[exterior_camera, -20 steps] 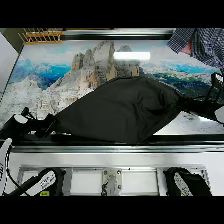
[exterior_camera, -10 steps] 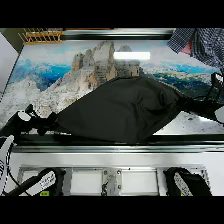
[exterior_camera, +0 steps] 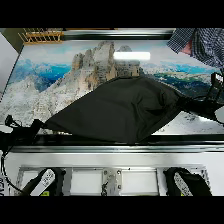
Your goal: Fold the clothes and pants, and hang the long-sleeved shirts on hangers.
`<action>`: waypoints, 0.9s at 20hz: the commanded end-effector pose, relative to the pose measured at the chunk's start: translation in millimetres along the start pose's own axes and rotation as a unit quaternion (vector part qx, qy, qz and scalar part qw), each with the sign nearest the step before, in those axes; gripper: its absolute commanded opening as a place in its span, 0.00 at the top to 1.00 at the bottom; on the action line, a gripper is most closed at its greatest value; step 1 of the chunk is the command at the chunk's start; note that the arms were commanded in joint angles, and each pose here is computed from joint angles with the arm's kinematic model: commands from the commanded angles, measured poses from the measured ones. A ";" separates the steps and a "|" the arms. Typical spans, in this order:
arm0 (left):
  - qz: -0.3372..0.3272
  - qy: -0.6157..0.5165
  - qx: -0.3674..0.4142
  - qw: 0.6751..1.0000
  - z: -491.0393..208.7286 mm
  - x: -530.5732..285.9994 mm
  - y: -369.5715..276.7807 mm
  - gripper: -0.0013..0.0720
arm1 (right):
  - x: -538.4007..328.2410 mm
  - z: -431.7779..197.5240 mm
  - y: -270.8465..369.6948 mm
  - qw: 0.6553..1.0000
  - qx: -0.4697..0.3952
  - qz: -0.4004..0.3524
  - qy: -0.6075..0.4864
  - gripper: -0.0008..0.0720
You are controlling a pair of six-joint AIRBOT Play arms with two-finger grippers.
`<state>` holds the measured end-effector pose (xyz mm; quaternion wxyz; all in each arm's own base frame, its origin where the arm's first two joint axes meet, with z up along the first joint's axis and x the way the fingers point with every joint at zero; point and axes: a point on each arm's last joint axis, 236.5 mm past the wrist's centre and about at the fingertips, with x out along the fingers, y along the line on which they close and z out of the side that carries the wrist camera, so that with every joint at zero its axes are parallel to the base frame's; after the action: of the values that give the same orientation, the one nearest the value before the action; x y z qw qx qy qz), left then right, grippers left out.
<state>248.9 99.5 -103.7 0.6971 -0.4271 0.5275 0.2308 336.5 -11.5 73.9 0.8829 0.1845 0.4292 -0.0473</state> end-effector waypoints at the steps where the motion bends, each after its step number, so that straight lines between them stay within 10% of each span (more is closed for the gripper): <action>1: -0.051 0.026 -0.015 0.998 -4.9 13.2 -8.1 0.07 | 0.1 -0.2 0.0 1.000 0.000 0.000 0.001 0.96; 5: -0.051 0.064 0.031 0.996 -15.6 34.4 -34.6 0.07 | 0.1 -0.2 0.0 1.000 0.000 0.000 0.001 0.96; 7: -0.044 0.082 0.046 0.995 -24.6 43.9 -42.0 0.50 | 0.1 -0.2 0.0 1.000 0.001 0.000 0.001 0.96; 11: -0.043 0.098 0.061 0.992 -32.5 48.5 -51.2 0.98 | 0.0 0.0 -0.1 1.000 0.000 0.000 0.000 0.96; 18: -0.149 -0.105 0.155 0.971 66.9 -91.1 -161.0 0.98 | -38.1 69.8 12.2 0.994 -0.013 0.010 -0.106 0.96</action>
<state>342.0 68.2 -50.1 0.7654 -0.3923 0.4989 0.1063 350.8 -18.8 100.8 0.9013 0.1818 0.3899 -0.0506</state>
